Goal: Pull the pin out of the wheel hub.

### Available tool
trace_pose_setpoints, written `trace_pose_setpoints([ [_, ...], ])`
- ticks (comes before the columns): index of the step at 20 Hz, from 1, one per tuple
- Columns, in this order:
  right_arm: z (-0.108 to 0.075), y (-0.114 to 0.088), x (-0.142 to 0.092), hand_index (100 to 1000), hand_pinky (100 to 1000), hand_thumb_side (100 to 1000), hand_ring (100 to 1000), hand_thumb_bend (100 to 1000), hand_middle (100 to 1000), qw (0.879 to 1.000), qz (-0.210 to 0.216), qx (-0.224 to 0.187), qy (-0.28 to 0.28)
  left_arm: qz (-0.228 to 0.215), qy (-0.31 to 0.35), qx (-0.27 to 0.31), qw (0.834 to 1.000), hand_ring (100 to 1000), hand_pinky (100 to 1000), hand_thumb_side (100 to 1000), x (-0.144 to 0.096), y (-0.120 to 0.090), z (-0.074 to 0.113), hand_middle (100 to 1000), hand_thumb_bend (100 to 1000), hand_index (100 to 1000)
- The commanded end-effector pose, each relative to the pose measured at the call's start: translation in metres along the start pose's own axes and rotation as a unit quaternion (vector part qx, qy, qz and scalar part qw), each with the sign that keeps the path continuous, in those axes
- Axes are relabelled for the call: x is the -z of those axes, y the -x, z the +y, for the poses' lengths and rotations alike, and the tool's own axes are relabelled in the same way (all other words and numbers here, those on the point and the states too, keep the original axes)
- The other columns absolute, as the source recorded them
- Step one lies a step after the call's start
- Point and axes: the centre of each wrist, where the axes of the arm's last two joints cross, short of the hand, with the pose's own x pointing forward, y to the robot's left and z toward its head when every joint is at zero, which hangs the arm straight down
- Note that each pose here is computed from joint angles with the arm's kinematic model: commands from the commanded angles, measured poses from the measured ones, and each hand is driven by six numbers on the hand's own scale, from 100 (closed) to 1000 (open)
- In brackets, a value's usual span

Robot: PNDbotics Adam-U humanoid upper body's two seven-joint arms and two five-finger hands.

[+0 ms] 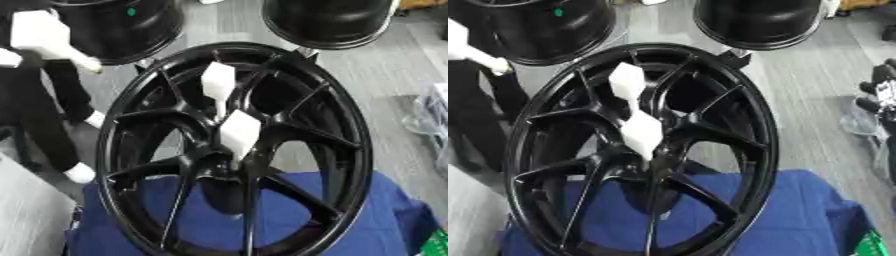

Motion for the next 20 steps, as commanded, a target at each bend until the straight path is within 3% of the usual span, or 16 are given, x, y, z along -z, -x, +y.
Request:
trace_pose_setpoints([
  [1, -0.006, -0.012, 0.004, 860, 779, 512, 803, 216, 827, 1.000, -0.023, -0.011, 0.005, 0.055, -0.030, 0.010, 0.998, 487, 599, 100, -0.019, 0.014, 0.009, 340, 362, 418],
  [3, -0.006, -0.013, 0.004, 860, 780, 512, 803, 216, 827, 1.000, -0.025, -0.010, 0.006, 0.093, -0.006, -0.008, 0.996, 568, 684, 100, -0.020, 0.030, -0.007, 474, 364, 552],
  [4, -0.005, -0.013, 0.004, 860, 780, 513, 803, 216, 827, 1.000, -0.025, -0.009, 0.006, 0.108, 0.014, -0.016, 0.994, 636, 726, 100, -0.020, 0.037, -0.014, 555, 420, 640],
  [5, -0.005, -0.014, 0.004, 860, 779, 513, 802, 216, 826, 1.000, -0.025, -0.009, 0.006, 0.122, 0.034, -0.019, 0.992, 740, 791, 100, -0.020, 0.043, -0.020, 674, 546, 749],
  [6, -0.005, -0.014, 0.004, 860, 779, 513, 802, 216, 827, 1.000, -0.026, -0.008, 0.005, 0.134, 0.052, -0.019, 0.989, 813, 853, 170, -0.020, 0.048, -0.025, 775, 644, 830],
  [8, -0.005, -0.014, 0.004, 860, 779, 513, 802, 216, 826, 1.000, -0.026, -0.007, 0.006, 0.148, 0.074, -0.011, 0.986, 907, 933, 464, -0.019, 0.054, -0.032, 886, 780, 922],
  [10, -0.004, -0.014, 0.004, 860, 778, 516, 802, 212, 826, 1.000, -0.025, -0.007, 0.006, 0.152, 0.077, -0.003, 0.985, 925, 944, 574, -0.019, 0.055, -0.035, 909, 828, 949],
  [11, -0.004, -0.014, 0.004, 860, 778, 516, 803, 212, 826, 1.000, -0.025, -0.007, 0.006, 0.153, 0.075, 0.000, 0.985, 919, 936, 581, -0.019, 0.055, -0.035, 902, 824, 944],
  [12, -0.004, -0.014, 0.004, 860, 778, 516, 803, 213, 826, 1.000, -0.025, -0.007, 0.006, 0.154, 0.070, 0.003, 0.986, 909, 926, 577, -0.018, 0.055, -0.034, 890, 808, 933],
  [13, -0.004, -0.014, 0.004, 860, 778, 517, 803, 212, 826, 1.000, -0.025, -0.007, 0.006, 0.153, 0.057, 0.001, 0.987, 882, 905, 570, -0.018, 0.055, -0.033, 867, 701, 912],
  [14, -0.004, -0.014, 0.003, 860, 778, 515, 803, 212, 826, 1.000, -0.025, -0.007, 0.007, 0.151, 0.028, -0.009, 0.988, 842, 874, 528, -0.019, 0.056, -0.030, 822, 516, 872],
  [16, -0.005, -0.014, 0.003, 860, 778, 515, 803, 212, 826, 1.000, -0.025, -0.006, 0.008, 0.138, -0.080, -0.037, 0.986, 785, 840, 388, -0.019, 0.053, -0.024, 764, 302, 815],
  [17, -0.005, -0.014, 0.003, 860, 778, 515, 803, 210, 826, 1.000, -0.025, -0.006, 0.008, 0.122, -0.143, -0.063, 0.980, 752, 830, 390, -0.018, 0.050, -0.025, 735, 194, 796],
  [18, -0.004, -0.014, 0.003, 860, 778, 515, 803, 210, 826, 1.000, -0.025, -0.005, 0.009, 0.098, -0.209, -0.105, 0.967, 747, 829, 392, -0.015, 0.046, -0.029, 730, 178, 792],
  [19, -0.004, -0.014, 0.004, 860, 778, 514, 803, 211, 826, 1.000, -0.026, -0.003, 0.009, 0.074, -0.269, -0.154, 0.948, 730, 825, 434, -0.011, 0.041, -0.034, 712, 104, 778],
  [20, -0.004, -0.014, 0.004, 860, 778, 513, 803, 212, 826, 1.000, -0.026, -0.002, 0.010, 0.049, -0.327, -0.206, 0.921, 721, 825, 476, -0.006, 0.034, -0.041, 703, 100, 777],
])
